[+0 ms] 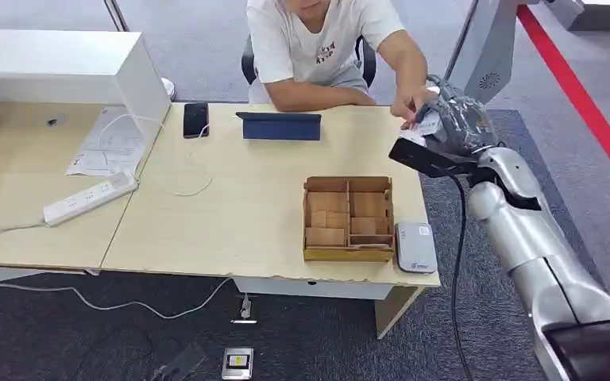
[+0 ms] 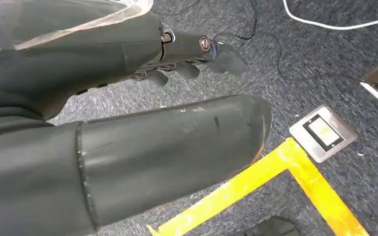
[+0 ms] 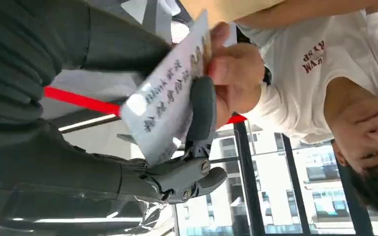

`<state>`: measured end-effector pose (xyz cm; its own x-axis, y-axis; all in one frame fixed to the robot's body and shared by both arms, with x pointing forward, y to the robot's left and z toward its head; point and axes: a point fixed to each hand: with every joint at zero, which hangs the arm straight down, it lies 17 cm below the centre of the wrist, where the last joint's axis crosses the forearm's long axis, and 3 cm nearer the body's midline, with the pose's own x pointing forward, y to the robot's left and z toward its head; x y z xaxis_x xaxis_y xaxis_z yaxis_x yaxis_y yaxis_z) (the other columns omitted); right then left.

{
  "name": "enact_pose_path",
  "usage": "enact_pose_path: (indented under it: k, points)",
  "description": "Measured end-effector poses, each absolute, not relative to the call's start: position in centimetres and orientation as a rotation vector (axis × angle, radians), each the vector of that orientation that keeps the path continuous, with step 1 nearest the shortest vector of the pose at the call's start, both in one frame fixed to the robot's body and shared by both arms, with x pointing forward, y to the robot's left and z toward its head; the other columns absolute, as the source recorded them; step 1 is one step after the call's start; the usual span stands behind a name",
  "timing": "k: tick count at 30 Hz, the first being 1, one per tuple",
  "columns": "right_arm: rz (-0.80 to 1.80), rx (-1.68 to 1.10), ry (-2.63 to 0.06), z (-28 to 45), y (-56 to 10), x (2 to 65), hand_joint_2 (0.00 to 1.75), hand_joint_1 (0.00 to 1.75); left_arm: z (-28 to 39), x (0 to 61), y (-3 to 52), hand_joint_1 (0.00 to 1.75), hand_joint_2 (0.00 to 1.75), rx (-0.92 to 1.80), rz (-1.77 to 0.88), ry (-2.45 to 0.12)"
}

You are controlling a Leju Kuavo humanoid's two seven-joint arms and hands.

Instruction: Pass the card to the sensor for recognition and then transmit it.

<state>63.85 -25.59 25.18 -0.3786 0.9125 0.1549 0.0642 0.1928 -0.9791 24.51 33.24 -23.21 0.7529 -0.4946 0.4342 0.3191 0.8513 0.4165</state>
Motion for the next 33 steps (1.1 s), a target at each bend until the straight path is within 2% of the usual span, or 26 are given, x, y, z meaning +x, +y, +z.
enact_pose_path:
  k: [21,26,33]
  points:
    - [1.246,-0.941,-1.586,22.0,-27.4,63.5,1.75,0.00,-22.9,25.3,33.3,0.00,0.00,0.342,-0.479,-0.564]
    - [1.166,-0.881,-1.608,21.8,-27.6,63.2,1.75,0.00,-22.9,25.4,33.5,0.00,0.00,0.351,-0.477,-0.569]
    - [1.025,-0.609,-1.617,19.4,-25.4,61.0,1.75,0.00,-23.1,24.5,33.7,0.00,0.00,0.356,-0.452,-0.568]
